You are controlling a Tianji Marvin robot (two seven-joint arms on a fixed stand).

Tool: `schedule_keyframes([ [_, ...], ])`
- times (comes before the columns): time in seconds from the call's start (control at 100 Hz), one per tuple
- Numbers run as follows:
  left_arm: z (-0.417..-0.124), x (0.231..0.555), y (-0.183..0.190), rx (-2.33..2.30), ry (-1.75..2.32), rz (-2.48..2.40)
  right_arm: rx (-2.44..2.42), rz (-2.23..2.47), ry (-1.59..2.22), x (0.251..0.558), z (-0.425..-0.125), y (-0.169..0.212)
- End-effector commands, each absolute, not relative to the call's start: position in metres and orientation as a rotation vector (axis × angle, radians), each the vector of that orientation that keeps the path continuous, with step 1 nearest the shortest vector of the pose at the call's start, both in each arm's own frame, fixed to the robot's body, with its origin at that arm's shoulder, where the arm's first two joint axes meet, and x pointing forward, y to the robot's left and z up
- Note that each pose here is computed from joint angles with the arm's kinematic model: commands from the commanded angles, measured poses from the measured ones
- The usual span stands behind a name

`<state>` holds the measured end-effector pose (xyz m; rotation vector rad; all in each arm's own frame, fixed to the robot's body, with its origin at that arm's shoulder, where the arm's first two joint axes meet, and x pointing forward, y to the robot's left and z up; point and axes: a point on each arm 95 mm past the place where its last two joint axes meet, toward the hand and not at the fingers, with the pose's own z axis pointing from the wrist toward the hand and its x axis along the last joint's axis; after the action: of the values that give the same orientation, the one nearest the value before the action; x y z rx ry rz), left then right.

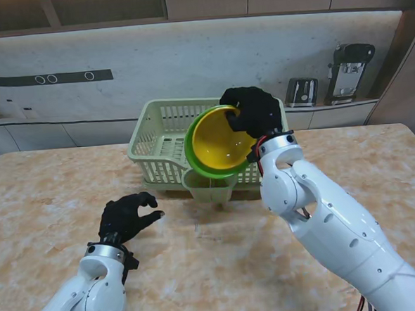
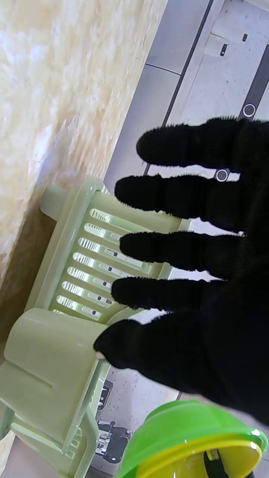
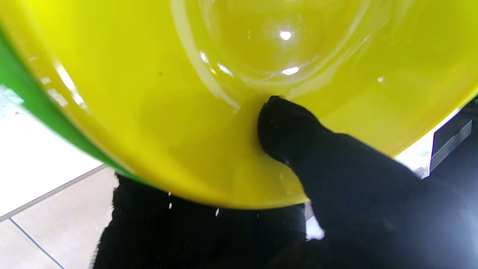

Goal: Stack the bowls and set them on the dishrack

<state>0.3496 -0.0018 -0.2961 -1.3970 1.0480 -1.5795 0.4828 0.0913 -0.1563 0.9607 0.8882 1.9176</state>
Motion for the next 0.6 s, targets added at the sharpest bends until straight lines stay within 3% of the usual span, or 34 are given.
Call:
schedule_keyframes([
  [0.0, -0.297, 0.349, -0.004, -1.408, 1.059, -1.582, 0.958, 1.935, 0.889, 0.489, -0.146, 0.098],
  [0.59, -0.296, 0.348, -0.003, -1.418, 1.041, -1.586, 0.889, 1.812, 1.005, 0.556, -0.150, 0.122],
])
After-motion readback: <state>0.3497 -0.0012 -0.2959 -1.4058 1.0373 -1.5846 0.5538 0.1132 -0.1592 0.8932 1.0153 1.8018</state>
